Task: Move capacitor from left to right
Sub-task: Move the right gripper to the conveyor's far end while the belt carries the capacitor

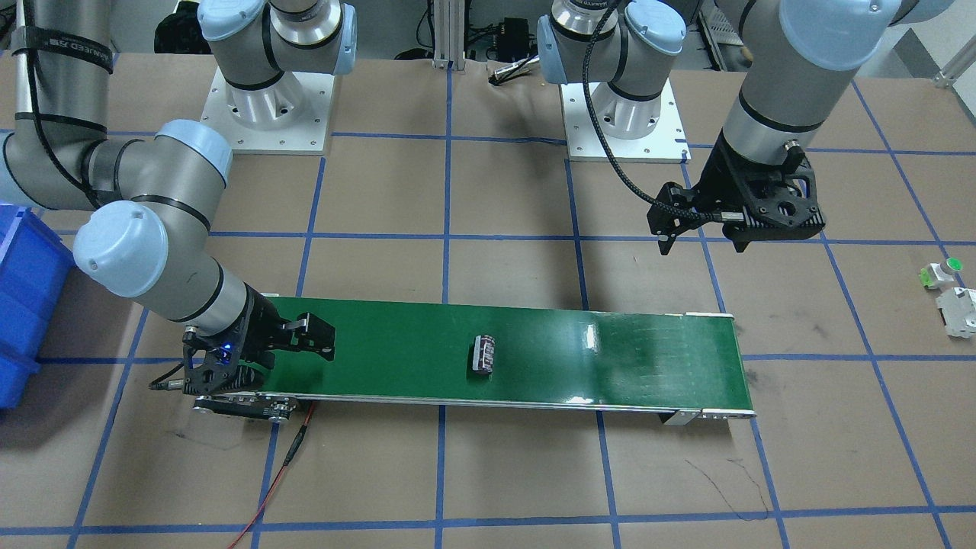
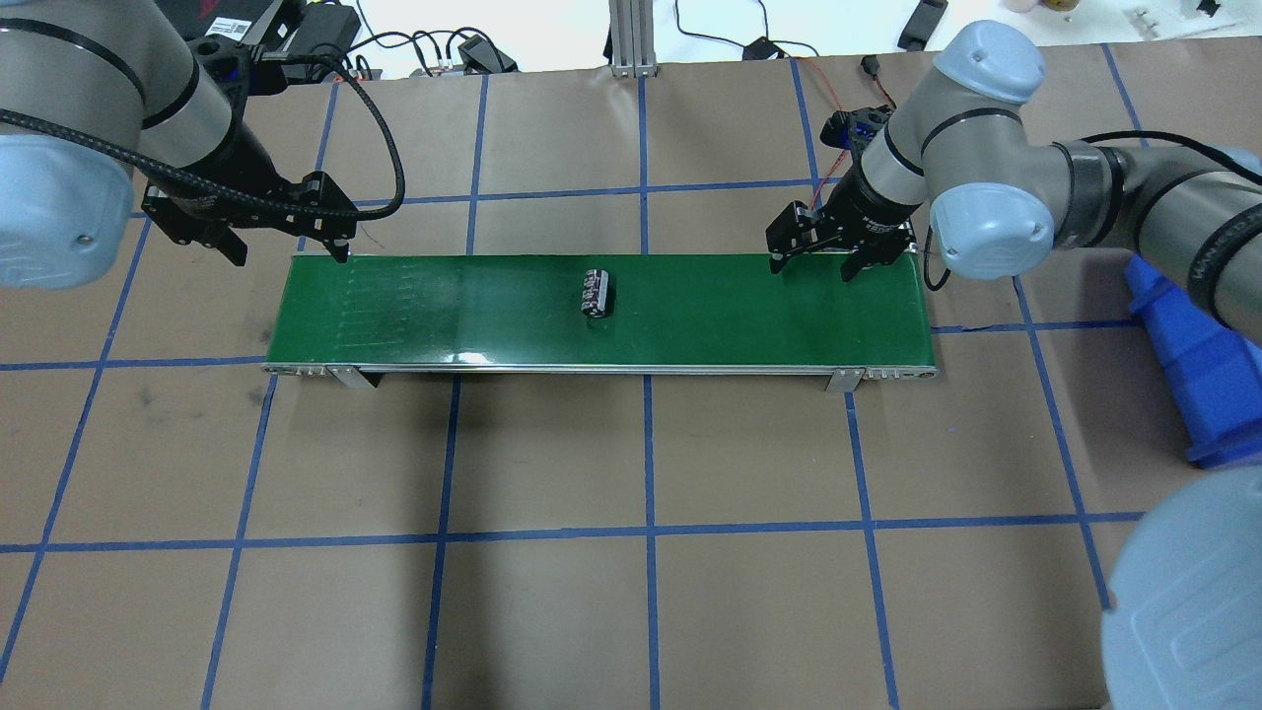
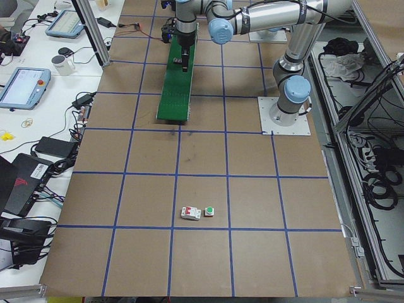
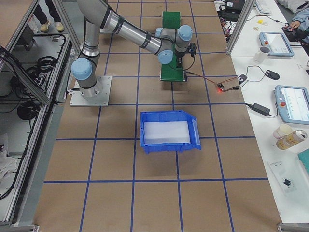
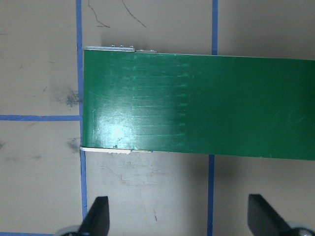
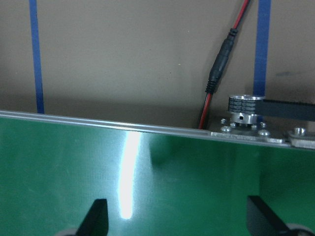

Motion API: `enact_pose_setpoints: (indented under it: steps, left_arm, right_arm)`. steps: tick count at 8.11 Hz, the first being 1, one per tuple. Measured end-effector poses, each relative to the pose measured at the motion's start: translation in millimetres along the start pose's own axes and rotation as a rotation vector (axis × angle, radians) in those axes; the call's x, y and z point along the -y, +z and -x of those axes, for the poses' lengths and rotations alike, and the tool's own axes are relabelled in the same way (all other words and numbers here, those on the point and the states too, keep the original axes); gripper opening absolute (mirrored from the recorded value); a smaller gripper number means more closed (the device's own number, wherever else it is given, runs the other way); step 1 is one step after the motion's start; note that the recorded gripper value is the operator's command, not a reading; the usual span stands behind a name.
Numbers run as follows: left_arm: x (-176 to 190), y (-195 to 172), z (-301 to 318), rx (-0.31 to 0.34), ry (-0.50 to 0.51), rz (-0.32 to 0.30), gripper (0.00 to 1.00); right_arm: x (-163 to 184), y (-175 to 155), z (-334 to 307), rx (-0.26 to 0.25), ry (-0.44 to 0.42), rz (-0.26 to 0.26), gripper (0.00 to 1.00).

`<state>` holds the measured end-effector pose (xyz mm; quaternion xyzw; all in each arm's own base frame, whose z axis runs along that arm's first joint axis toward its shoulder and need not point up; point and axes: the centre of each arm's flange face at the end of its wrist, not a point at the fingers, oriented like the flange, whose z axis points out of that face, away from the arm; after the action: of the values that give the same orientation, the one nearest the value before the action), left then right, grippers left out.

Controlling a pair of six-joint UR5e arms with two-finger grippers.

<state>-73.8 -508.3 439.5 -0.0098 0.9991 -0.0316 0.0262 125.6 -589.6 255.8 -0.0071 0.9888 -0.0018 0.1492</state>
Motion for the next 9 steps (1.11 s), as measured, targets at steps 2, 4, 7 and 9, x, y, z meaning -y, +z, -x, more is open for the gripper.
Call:
enact_pose_setpoints:
  steps: [2, 4, 7, 9]
  left_arm:
    - [0.2, 1.0, -0.3, -0.003, 0.000, 0.002, 1.00]
    - [0.2, 1.7, 0.1, 0.002, 0.000, 0.004, 1.00]
    - [0.1, 2.2, 0.5, 0.005, 0.000, 0.006, 1.00]
    - [0.1, 2.7, 0.7, 0.007, 0.000, 0.007, 1.00]
  right_arm:
    - [-0.7, -0.2, -4.7, 0.010, -0.001, 0.001, 1.00]
    - [-1.0, -0.2, -5.7, 0.006, -0.001, 0.001, 1.00]
    - [-1.4, 0.4, -5.5, 0.005, -0.002, 0.002, 1.00]
    - [-1.4, 0.4, -5.3, 0.006, 0.002, 0.002, 1.00]
